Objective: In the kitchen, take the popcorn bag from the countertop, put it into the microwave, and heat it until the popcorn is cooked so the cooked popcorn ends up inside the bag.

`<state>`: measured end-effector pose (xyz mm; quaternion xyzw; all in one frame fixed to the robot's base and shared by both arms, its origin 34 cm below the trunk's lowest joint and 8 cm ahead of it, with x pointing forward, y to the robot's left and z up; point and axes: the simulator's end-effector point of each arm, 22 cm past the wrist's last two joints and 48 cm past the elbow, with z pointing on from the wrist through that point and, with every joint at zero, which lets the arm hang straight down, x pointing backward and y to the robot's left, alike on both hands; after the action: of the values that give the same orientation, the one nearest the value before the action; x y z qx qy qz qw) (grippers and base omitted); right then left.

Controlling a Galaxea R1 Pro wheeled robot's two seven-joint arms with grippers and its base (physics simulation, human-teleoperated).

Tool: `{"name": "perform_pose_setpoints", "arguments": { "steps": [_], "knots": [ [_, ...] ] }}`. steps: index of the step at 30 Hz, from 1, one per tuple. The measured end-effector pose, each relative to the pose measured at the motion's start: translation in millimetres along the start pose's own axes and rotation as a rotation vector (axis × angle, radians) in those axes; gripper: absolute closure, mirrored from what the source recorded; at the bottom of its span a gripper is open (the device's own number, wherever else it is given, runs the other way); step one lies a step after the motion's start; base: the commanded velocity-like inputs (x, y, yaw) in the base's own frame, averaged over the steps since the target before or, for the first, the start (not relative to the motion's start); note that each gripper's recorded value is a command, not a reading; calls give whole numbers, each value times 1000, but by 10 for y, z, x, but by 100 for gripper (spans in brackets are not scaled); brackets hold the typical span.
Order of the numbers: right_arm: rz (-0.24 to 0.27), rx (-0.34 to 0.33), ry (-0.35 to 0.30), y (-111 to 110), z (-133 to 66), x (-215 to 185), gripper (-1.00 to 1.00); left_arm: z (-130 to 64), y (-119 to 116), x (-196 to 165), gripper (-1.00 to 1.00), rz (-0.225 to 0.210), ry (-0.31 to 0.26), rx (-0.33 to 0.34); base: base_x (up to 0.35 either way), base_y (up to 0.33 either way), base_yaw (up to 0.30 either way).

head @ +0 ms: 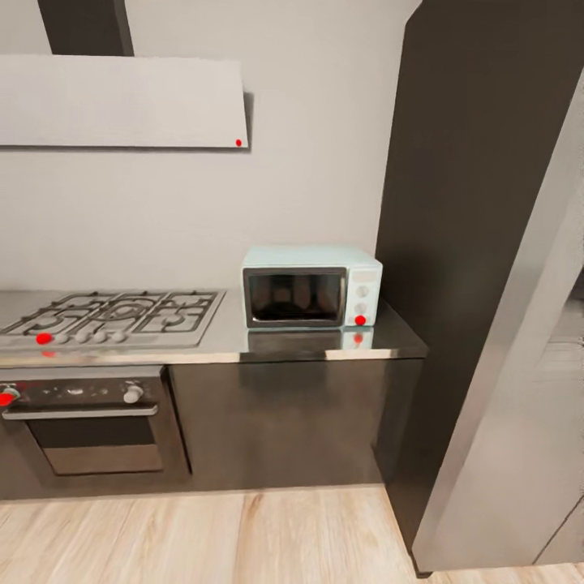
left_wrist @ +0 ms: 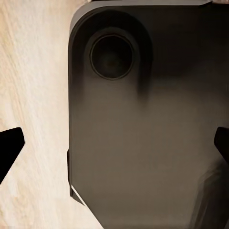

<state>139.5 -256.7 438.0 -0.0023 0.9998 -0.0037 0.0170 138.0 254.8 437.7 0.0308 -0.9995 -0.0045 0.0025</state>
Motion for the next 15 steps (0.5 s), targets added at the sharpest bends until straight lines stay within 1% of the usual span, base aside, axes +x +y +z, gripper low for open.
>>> {"name": "perform_pose_setpoints", "arguments": {
  "steps": [3,8,13,15],
  "knots": [
    [0,0,0,-1,1,-1,-100,1,2,-2,-100,0,0,0,74,49,-255],
    [0,0,0,3,1,-1,-100,1,2,-2,-100,0,0,0,9,6,-245],
    [0,-1,1,6,1,1,-100,1,8,-2,-100,-1,0,-1,1,0,-56],
    [-3,-1,2,1,1,3,-100,1,12,-2,-100,-19,0,-2,0,0,-7]
  ]
}}
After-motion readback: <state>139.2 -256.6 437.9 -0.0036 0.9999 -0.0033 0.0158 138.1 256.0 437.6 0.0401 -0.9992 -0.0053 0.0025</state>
